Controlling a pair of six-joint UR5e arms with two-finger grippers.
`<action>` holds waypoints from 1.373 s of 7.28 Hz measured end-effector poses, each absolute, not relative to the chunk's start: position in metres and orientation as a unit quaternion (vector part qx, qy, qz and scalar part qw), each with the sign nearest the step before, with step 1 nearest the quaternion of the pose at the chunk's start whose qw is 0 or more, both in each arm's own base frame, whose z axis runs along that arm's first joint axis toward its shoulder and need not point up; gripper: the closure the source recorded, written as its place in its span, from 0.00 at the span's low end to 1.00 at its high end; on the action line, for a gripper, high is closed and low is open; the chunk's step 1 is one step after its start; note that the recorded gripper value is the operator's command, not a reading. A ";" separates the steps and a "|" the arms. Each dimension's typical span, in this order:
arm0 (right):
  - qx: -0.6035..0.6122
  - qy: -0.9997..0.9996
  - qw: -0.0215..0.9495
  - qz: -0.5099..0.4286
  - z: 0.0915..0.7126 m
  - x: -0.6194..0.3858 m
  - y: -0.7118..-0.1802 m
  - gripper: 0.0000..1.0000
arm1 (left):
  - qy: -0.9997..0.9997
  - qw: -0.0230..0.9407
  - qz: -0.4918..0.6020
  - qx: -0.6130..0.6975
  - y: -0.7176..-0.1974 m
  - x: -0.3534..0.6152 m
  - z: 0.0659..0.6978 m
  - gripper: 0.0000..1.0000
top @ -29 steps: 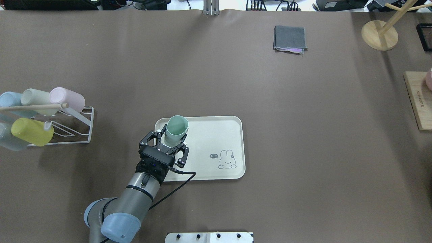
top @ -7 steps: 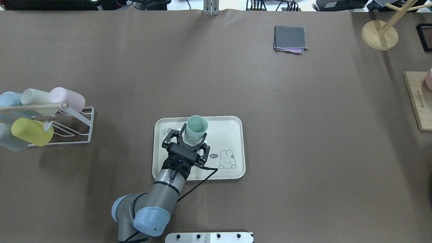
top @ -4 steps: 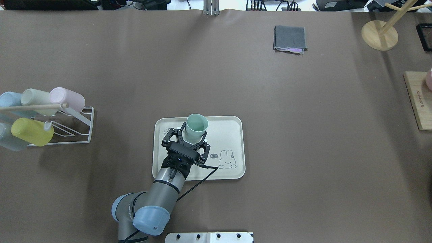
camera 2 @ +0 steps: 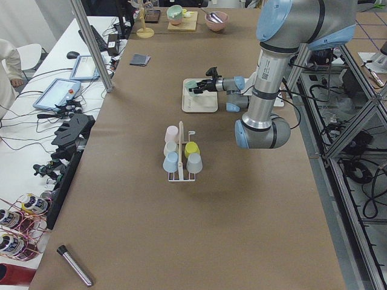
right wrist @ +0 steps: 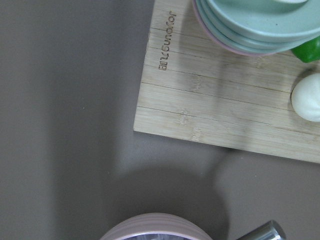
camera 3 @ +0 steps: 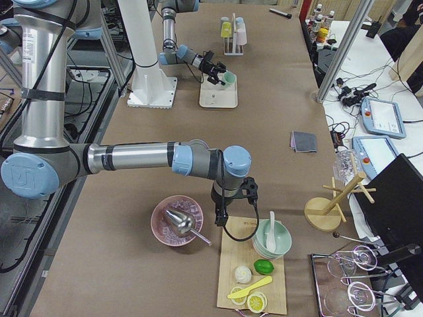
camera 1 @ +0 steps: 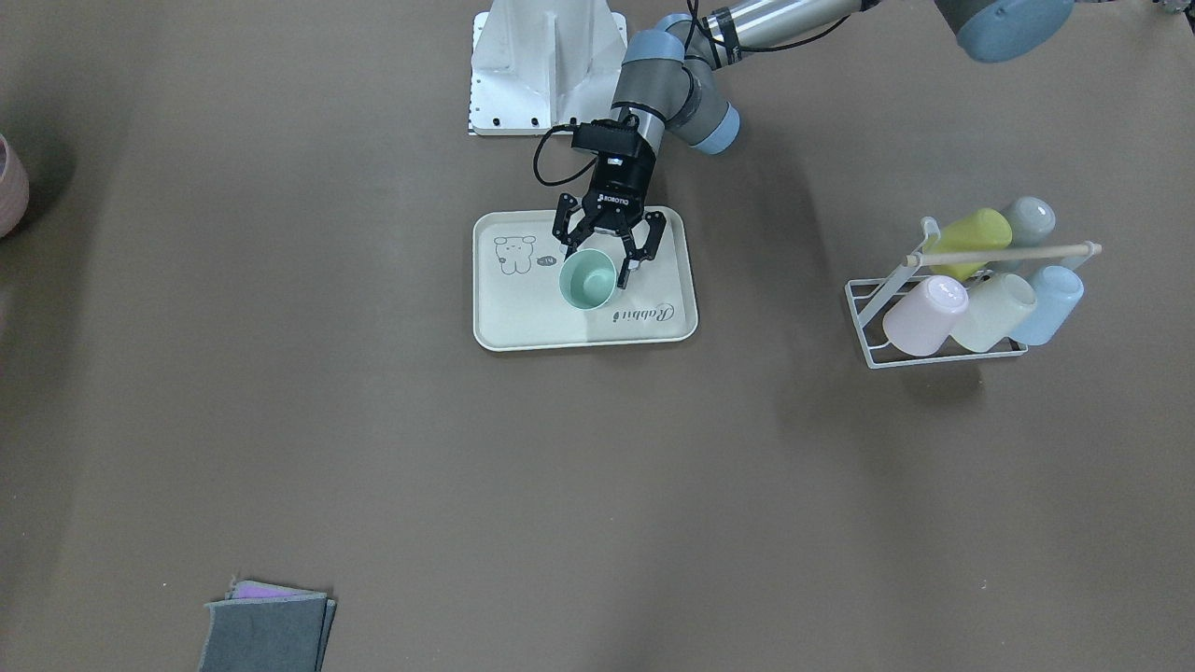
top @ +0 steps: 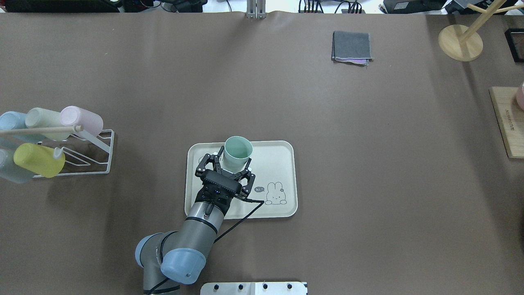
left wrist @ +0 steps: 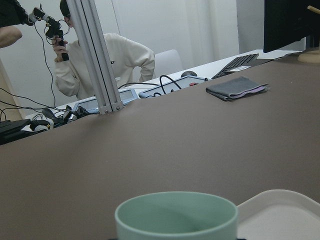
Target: Pick up and place green cup on tray
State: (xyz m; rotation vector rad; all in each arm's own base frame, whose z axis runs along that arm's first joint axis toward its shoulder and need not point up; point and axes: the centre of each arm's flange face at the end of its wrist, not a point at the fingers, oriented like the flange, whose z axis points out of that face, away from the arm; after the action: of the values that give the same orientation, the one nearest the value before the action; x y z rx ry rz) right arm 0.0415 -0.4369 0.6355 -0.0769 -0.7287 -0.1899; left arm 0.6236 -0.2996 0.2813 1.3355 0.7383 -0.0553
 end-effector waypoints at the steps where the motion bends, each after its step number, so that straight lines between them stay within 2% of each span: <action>1: -0.037 -0.356 0.929 -0.091 0.636 0.043 -0.437 0.00 | 0.334 0.723 -0.025 0.605 -0.300 0.624 0.281 0.19; 6: -0.034 -0.357 0.929 -0.087 0.636 0.049 -0.436 0.00 | 0.333 0.723 -0.025 0.605 -0.300 0.624 0.288 0.18; 10: -0.034 -0.357 0.930 -0.086 0.636 0.050 -0.436 0.00 | 0.370 0.706 -0.056 0.601 -0.298 0.619 0.297 0.14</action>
State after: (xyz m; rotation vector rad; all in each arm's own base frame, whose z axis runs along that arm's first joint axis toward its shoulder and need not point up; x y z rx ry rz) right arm 0.0503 -0.4358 0.6365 -0.0697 -0.7312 -0.1756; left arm 0.6194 -0.2977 0.2972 1.3360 0.8230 -0.1255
